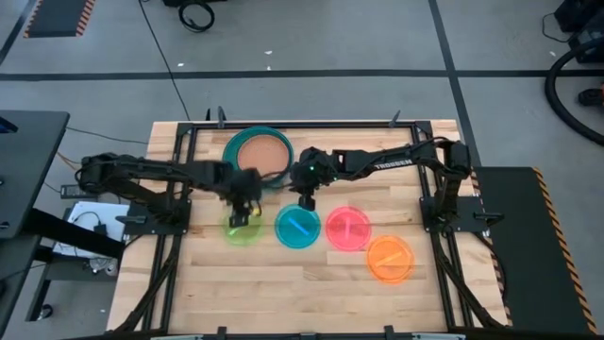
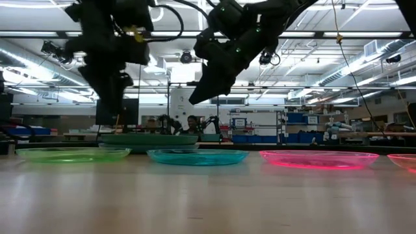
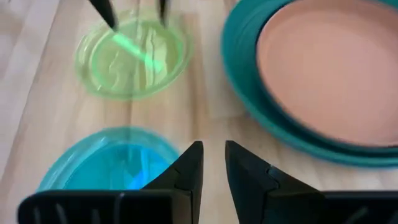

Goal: Stack plastic plates
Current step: Stack the light green plate on top of the brown plate

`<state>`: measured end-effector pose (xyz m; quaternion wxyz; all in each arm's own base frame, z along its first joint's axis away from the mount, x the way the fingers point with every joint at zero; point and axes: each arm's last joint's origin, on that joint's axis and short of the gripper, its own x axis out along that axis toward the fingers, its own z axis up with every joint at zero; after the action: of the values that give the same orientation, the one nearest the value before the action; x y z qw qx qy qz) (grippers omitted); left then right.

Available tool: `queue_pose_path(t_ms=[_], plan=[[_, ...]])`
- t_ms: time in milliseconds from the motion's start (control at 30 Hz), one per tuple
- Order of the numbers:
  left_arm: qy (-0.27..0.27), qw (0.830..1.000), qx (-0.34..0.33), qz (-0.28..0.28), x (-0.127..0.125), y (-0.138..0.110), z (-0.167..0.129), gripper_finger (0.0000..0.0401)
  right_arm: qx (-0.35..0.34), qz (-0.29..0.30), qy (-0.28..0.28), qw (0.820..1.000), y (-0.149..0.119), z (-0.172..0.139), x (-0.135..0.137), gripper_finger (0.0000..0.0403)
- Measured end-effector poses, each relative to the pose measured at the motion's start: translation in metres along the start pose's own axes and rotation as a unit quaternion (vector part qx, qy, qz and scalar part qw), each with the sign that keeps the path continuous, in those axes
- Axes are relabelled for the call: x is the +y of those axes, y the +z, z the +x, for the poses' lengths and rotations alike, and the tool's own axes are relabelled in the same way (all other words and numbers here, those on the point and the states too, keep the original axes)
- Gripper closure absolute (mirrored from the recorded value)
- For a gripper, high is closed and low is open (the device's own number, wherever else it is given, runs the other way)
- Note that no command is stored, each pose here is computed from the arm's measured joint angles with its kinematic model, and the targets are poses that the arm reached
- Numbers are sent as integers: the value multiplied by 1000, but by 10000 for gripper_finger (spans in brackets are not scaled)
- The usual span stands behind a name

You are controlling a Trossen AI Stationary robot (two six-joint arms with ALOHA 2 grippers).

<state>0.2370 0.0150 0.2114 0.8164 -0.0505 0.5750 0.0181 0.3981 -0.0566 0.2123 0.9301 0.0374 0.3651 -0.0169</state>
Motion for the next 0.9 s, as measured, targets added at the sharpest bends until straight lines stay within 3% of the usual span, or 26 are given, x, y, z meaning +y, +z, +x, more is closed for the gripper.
queue_pose_path(t_ms=[100,333,500,667,900], plan=[[-4,1000,11,13,-27,-6,4,184,16,-8,-13,1000,-3,1,10,324],[64,998,-23,18,-88,-21,12,184,20,-8,-99,995,-4,2,26,324],[106,993,-34,25,-116,-31,28,184,13,-6,-123,992,-4,2,38,324],[133,991,-23,26,-134,-41,50,184,7,-8,-129,992,-5,2,50,324],[182,982,14,39,-140,-53,74,186,-4,-11,-125,992,-3,2,57,324]])
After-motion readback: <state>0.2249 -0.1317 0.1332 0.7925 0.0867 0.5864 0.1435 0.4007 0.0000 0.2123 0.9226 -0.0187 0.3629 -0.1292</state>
